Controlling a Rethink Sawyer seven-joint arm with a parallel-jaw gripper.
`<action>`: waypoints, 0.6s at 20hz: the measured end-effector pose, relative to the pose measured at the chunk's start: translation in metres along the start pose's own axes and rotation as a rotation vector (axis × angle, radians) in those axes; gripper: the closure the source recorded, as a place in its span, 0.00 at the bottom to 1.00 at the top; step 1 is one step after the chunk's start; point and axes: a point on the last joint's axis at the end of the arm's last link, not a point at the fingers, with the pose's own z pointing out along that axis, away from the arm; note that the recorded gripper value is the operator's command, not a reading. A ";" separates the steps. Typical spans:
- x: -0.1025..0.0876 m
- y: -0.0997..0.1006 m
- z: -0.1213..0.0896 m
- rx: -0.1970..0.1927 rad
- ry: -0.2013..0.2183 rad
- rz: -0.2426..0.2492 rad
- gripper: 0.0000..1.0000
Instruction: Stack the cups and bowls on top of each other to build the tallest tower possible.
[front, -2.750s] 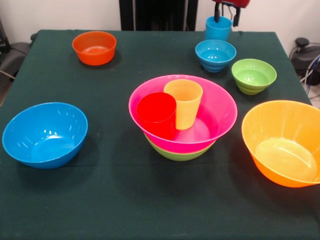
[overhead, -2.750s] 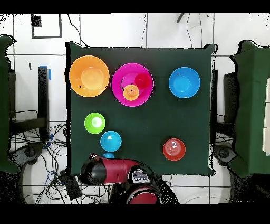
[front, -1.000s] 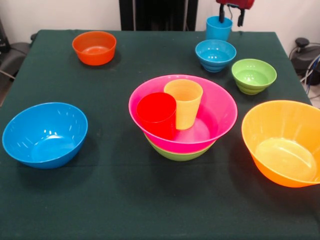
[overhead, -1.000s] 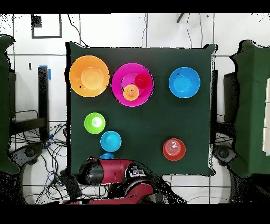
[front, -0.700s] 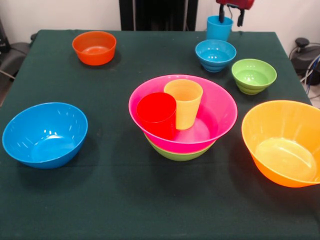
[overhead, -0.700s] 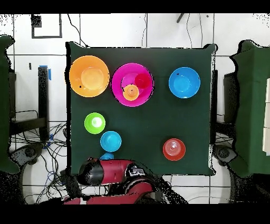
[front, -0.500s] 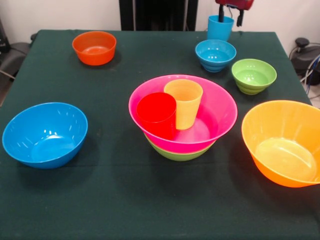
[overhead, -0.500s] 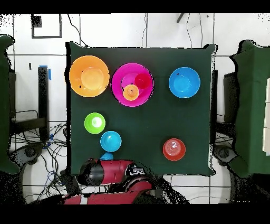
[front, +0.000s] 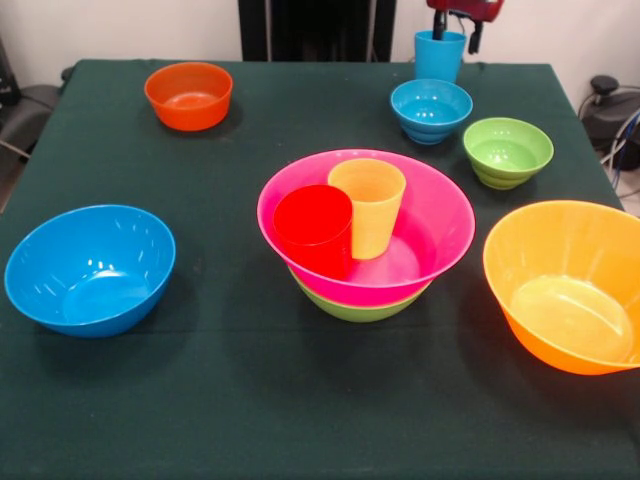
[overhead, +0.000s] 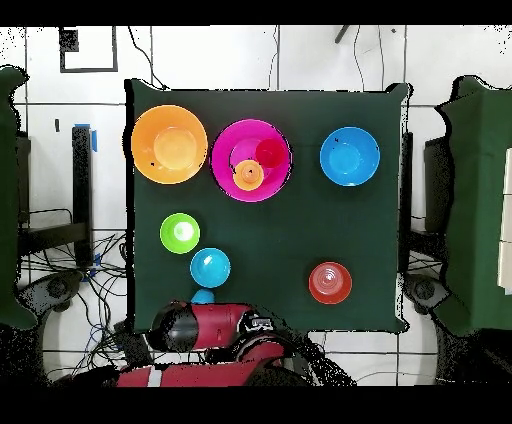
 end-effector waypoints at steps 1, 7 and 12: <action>0.000 0.000 0.000 0.001 -0.001 0.001 0.00; -0.005 -0.001 0.000 -0.001 -0.012 0.003 1.00; -0.007 0.000 0.000 -0.008 -0.027 -0.002 1.00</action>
